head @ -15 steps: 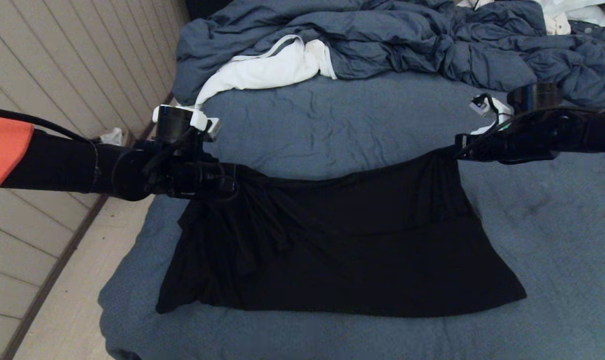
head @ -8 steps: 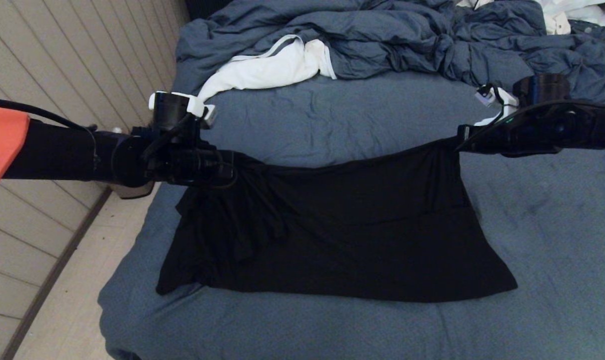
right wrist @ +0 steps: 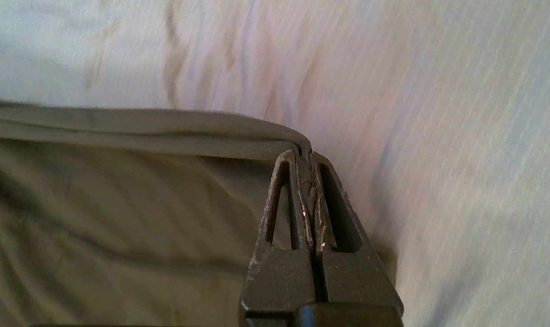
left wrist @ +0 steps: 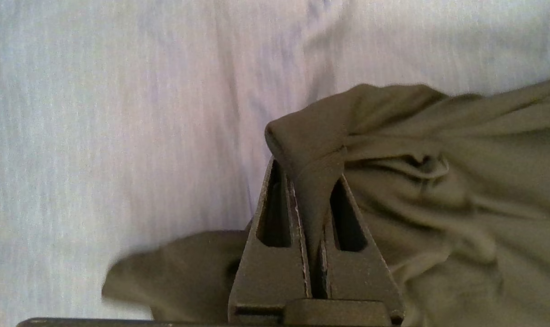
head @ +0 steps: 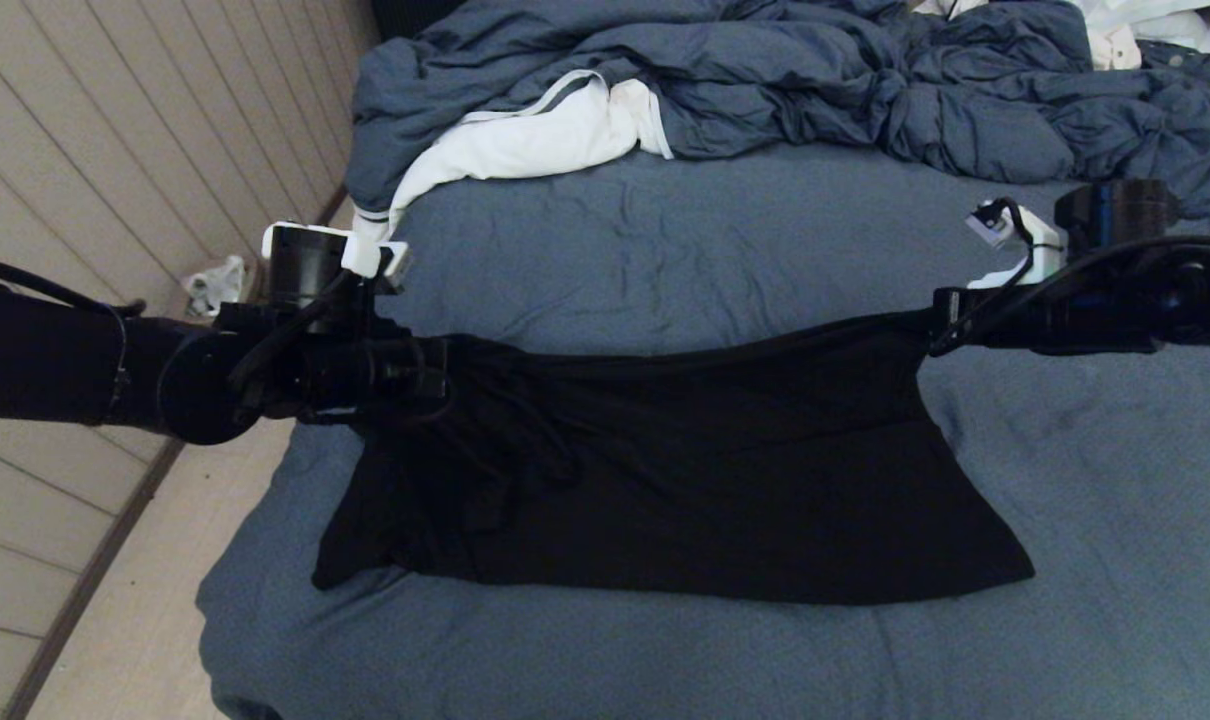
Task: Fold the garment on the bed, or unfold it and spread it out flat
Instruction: Fold the black T-shirt
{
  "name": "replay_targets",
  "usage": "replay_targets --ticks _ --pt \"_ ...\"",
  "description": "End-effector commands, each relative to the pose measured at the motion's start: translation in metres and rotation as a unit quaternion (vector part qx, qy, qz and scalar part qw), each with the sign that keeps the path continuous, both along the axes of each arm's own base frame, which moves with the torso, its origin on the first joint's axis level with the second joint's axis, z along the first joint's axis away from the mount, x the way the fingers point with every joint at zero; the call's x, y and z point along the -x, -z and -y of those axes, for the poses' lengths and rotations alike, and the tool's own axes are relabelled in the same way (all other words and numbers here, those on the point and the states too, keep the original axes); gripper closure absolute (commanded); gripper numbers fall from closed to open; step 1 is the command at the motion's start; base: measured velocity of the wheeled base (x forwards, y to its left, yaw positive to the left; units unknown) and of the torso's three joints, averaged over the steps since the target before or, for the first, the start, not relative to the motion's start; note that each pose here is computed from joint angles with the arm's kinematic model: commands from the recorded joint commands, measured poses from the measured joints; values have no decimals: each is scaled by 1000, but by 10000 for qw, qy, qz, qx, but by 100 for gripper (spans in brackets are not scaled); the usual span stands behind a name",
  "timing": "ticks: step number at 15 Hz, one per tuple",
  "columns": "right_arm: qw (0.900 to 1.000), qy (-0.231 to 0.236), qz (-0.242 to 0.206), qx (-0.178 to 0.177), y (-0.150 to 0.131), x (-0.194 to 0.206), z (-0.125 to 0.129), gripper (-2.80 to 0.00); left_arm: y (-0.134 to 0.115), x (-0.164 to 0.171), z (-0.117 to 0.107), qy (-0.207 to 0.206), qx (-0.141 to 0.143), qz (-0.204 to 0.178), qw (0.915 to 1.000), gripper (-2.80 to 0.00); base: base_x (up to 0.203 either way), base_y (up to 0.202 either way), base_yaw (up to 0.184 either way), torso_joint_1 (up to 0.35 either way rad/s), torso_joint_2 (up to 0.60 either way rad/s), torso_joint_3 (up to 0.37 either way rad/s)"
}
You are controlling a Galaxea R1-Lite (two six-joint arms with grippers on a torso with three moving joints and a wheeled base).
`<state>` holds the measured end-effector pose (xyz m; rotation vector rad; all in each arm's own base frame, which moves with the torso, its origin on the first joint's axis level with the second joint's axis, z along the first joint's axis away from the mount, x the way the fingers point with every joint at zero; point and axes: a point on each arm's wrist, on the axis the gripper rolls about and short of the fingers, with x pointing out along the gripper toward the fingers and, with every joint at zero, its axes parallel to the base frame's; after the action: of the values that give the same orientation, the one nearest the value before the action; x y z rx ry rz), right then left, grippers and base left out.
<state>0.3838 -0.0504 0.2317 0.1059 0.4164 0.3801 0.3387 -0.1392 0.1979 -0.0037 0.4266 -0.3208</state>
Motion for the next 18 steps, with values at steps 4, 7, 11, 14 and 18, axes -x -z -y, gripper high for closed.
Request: replay_targets --ticks 4,7,11,14,18 --pt "9998 -65 64 167 10 40 -4 0 14 37 -2 142 -28 -110 9998 0 0 0 0 0 0 0" --pt "9996 33 22 289 13 57 4 0 31 51 4 193 20 -208 9996 0 0 0 0 0 0 0" --pt "9991 164 -210 323 28 77 20 0 38 67 8 290 122 -293 9991 0 0 0 0 0 0 0" --pt "9984 180 -452 297 45 90 29 0 51 78 7 320 116 -515 9981 0 0 0 0 0 0 0" --pt "9962 135 -827 252 68 96 29 0 66 82 5 281 151 -634 9975 0 0 0 0 0 0 0"
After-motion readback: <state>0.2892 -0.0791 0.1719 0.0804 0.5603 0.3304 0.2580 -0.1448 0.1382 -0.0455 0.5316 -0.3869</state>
